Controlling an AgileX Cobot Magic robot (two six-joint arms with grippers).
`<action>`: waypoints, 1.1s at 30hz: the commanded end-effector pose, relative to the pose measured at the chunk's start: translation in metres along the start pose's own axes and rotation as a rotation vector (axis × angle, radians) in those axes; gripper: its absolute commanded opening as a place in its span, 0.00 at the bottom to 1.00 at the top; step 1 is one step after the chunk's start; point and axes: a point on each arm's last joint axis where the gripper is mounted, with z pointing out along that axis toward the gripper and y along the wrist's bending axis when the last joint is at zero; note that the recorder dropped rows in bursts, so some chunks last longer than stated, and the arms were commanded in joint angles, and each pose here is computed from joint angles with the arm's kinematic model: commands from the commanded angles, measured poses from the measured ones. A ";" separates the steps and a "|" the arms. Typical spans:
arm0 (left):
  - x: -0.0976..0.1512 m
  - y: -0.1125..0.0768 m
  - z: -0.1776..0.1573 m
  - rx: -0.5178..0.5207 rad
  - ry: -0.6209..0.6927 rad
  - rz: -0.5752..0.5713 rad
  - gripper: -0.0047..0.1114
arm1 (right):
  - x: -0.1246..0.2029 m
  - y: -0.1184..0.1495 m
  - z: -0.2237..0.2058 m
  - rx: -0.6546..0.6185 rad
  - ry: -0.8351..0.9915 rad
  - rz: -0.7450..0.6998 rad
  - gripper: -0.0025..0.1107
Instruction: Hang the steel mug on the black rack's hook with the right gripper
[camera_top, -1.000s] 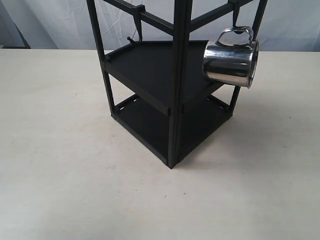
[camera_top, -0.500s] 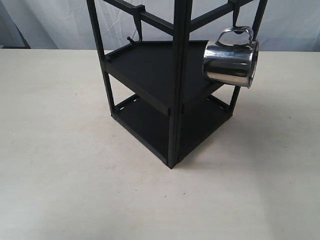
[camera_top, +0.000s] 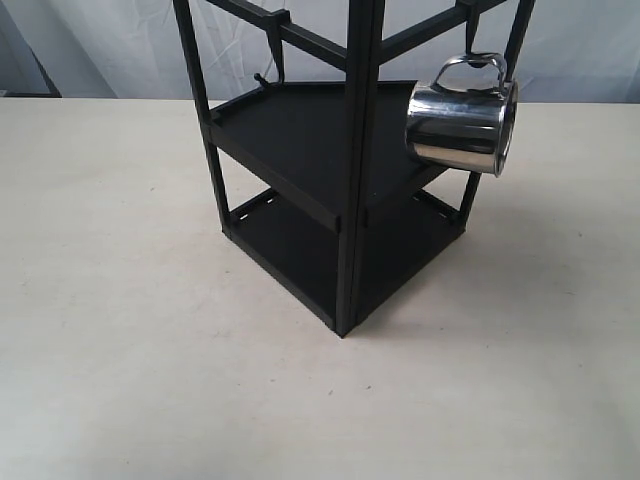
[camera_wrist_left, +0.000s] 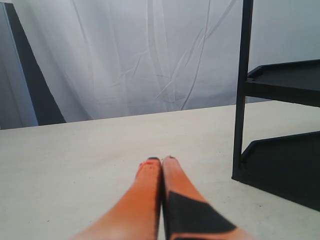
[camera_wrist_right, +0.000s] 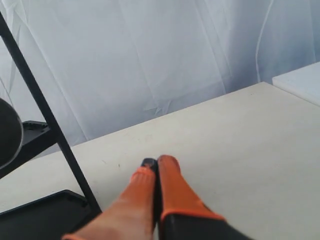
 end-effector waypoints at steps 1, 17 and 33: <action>-0.001 0.000 0.000 0.005 -0.010 -0.002 0.05 | 0.001 0.000 0.000 -0.005 -0.013 -0.027 0.02; -0.001 0.000 0.000 0.005 -0.010 -0.002 0.05 | 0.000 0.000 0.000 -0.006 -0.017 -0.027 0.02; -0.001 0.000 0.000 0.005 -0.010 -0.002 0.05 | 0.004 -0.001 0.000 0.006 0.027 -0.005 0.02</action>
